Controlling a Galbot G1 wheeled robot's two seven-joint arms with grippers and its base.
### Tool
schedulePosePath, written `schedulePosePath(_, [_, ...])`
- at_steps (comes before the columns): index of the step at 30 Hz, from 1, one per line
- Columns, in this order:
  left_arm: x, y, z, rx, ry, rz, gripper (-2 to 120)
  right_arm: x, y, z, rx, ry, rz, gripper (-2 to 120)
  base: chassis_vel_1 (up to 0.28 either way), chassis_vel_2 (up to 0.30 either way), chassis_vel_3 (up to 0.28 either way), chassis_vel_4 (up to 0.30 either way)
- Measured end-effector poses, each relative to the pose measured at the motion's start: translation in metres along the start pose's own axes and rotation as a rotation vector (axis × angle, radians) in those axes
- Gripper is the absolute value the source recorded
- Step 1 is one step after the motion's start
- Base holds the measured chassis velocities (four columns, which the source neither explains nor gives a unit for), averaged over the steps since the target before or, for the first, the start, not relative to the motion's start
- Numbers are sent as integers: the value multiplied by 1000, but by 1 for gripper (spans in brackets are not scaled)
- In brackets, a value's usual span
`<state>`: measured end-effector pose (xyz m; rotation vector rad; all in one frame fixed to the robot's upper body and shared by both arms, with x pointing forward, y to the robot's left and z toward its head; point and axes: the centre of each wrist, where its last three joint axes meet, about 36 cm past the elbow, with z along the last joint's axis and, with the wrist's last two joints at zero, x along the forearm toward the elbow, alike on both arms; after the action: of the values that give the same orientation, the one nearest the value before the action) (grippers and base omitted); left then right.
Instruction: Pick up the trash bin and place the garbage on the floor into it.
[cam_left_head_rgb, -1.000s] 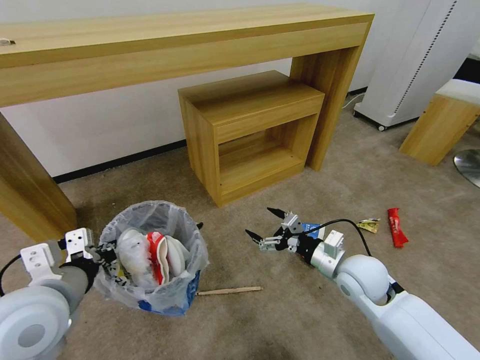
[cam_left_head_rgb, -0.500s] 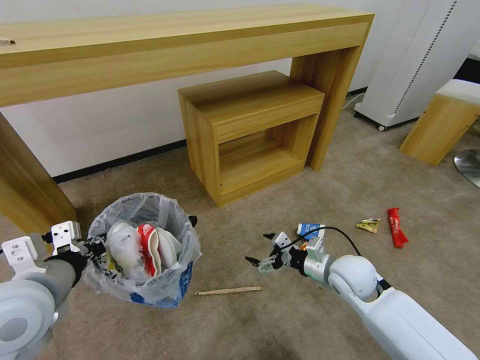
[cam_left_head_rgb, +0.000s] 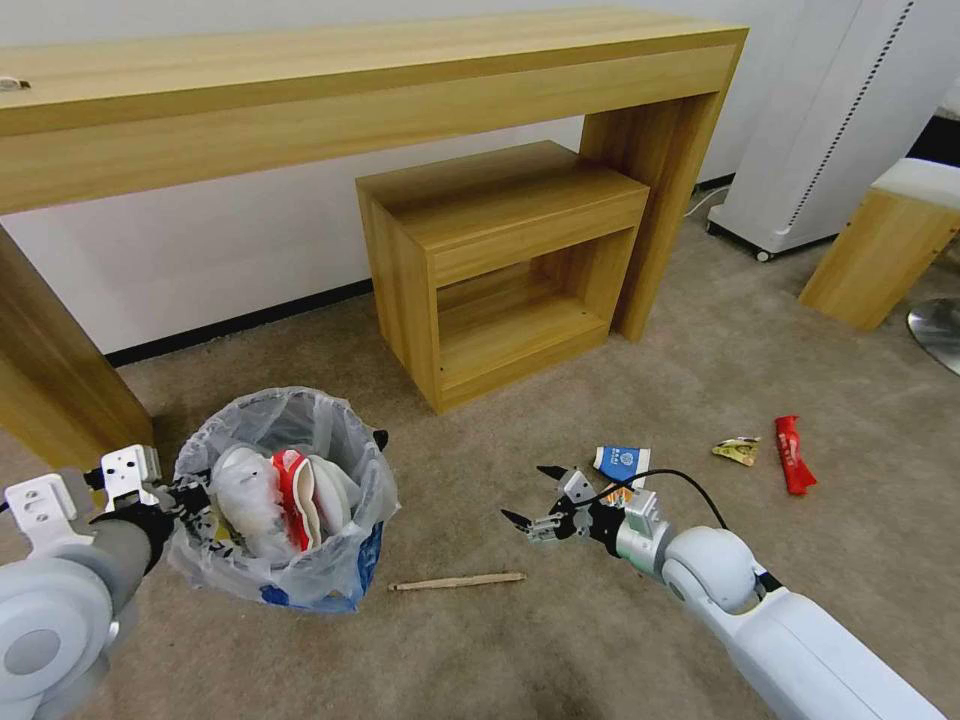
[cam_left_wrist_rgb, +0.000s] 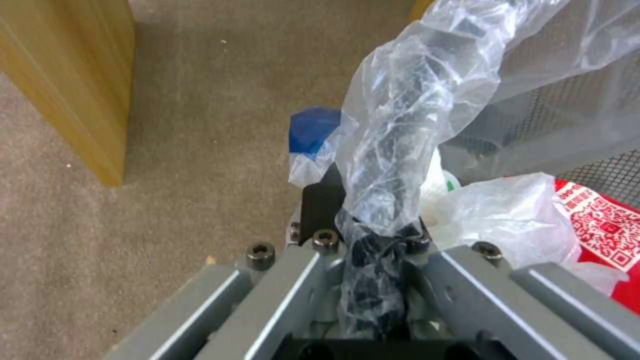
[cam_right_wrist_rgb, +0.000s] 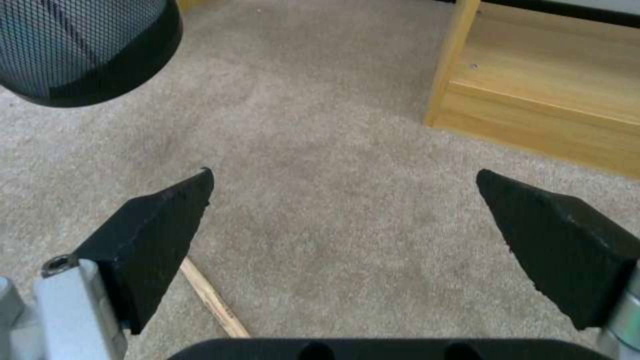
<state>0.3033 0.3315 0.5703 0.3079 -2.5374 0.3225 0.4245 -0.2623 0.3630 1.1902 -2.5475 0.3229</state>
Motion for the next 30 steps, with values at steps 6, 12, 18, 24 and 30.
schedulePosePath(6, [0,-3,4,-3,7,6,1,-4,-6,6,19,14,-60,100,0,0,0,0])
schedulePosePath(12, [1,-2,3,-4,2,5,1,-16,-10,4,48,58,-107,100,0,0,0,0])
schedulePosePath(18, [0,-3,2,11,-7,12,1,-43,-16,-9,132,190,-241,100,0,0,0,0])
schedulePosePath(24, [1,-4,4,25,-5,17,1,-73,-22,-23,207,248,-304,100,0,0,0,0])
schedulePosePath(30, [3,-2,3,28,-12,14,1,-99,-23,-27,255,275,-387,100,0,0,0,0])
